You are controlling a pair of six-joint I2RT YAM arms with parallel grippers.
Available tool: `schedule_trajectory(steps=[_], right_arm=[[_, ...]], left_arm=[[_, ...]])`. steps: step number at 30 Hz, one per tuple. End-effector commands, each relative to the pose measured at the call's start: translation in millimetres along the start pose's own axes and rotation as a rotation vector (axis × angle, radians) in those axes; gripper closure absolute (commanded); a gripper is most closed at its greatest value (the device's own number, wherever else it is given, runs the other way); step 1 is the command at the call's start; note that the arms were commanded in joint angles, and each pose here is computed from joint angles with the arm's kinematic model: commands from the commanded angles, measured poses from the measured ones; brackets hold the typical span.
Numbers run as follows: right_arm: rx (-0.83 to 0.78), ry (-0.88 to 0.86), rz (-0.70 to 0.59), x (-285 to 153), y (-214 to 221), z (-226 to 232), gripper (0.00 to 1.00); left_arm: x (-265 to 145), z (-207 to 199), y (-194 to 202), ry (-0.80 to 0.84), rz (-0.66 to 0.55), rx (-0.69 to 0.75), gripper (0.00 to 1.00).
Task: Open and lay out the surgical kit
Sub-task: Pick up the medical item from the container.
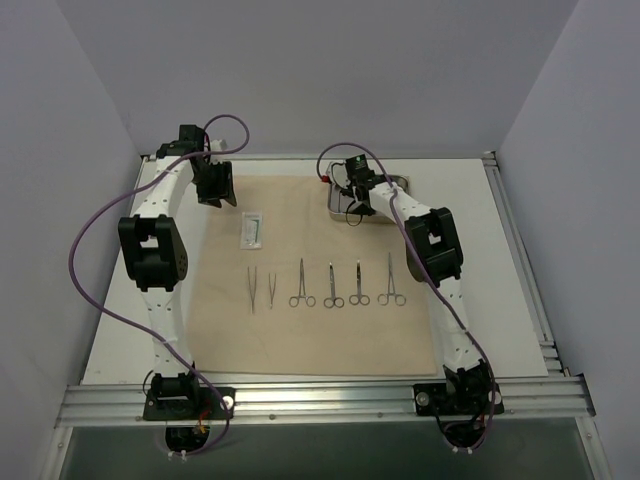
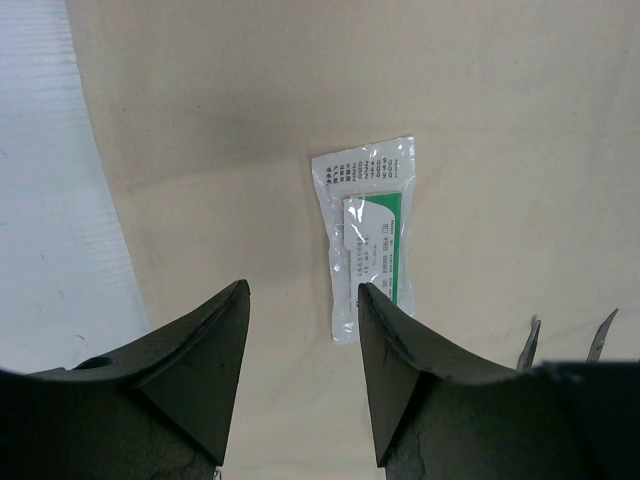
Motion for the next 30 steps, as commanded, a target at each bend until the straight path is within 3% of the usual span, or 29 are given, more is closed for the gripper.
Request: schedule_trajectory(steps=[1, 13, 21, 30], right_arm=[[-0.036, -0.084, 0.061, 12, 18, 26, 0.73], [-0.044, -0.095, 0.071, 13, 22, 24, 0.80], [-0.036, -0.071, 0.070, 11, 21, 16, 0.99], [0.023, -0.111, -0.030, -18, -5, -3, 1.00]], left_arm=[[-27, -7, -11, -0.009, -0.065, 0.036, 0.44], [-28, -7, -12, -0.004, -0.067, 0.038, 0.44], [-29, -8, -11, -0.003, -0.065, 0.041, 0.44], [-32, -9, -12, 0.000, -0.073, 0.041, 0.44]])
Point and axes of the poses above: each gripper's point midway between its finger pads, its own x axis out along the fingers, its own z axis along the line the jaws close on, y = z × x, the point moved 8 cm from there along -x, back along the fingers, and after that the axes turned 12 degrees about x, right-handed, at the moved point
